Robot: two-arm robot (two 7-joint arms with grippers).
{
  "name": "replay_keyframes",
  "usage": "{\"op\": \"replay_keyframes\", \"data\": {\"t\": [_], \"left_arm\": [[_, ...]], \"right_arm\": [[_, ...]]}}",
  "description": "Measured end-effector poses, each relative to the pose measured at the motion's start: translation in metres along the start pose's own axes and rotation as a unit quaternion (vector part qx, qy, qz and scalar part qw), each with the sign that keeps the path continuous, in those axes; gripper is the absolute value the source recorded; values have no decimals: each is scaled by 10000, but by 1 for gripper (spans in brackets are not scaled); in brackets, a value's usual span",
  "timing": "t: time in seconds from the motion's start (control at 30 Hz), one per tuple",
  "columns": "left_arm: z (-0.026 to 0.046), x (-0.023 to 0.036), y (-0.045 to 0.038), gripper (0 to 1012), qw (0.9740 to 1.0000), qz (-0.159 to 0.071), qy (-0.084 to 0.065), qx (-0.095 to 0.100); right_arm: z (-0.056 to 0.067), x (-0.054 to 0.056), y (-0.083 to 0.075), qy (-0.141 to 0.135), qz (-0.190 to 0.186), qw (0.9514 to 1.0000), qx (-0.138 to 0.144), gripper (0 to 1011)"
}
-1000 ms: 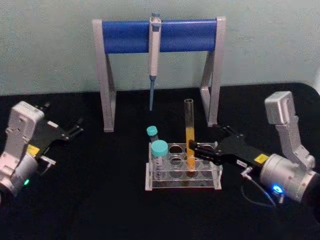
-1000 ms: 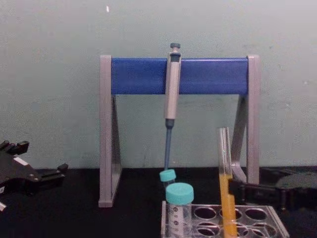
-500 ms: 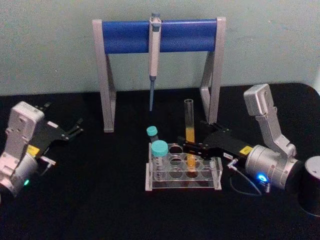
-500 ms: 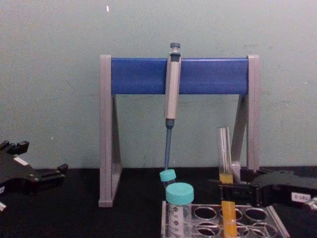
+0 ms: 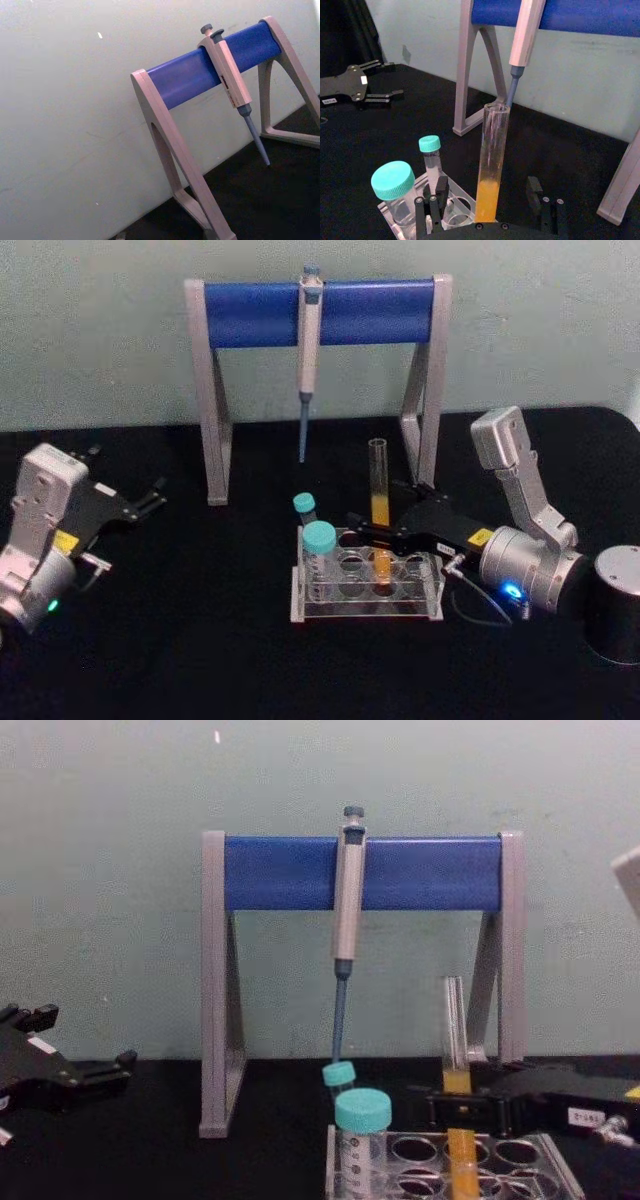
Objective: Pick up the test tube from the test tube rack, shake it, then place it back into the test tube rack.
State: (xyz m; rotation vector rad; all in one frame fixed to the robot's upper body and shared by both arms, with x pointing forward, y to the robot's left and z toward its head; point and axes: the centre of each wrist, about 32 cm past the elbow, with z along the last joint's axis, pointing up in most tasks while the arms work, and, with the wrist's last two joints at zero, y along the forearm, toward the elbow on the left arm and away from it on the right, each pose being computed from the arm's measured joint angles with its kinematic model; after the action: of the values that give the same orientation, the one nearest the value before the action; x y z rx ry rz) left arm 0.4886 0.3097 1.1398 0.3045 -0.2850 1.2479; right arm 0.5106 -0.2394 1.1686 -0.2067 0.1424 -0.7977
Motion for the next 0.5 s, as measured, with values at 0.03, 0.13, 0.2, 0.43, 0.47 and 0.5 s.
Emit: {"op": "replay_keyframes", "data": {"t": [0.03,0.13,0.2,0.43,0.47,0.5], "left_arm": [[0,0,0,1001,10000,1,0,0],[0,0,0,1001,10000,0,0,0],[0,0,0,1001,10000,0,0,0],[0,0,0,1001,10000,0,0,0],[0,0,0,1001,10000,0,0,0],[0,0,0,1001,10000,1,0,0]], "right_arm": [[3,0,7,-18,0,10000,10,1000],[7,-1,20,-50,7,10000,27,1000],[10,-2,25,-73,12,10000,35,1000],[8,-3,28,-106,15,9999,38,1000],[8,-2,27,-105,15,9999,39,1000],[8,-2,27,-103,15,9999,40,1000]]}}
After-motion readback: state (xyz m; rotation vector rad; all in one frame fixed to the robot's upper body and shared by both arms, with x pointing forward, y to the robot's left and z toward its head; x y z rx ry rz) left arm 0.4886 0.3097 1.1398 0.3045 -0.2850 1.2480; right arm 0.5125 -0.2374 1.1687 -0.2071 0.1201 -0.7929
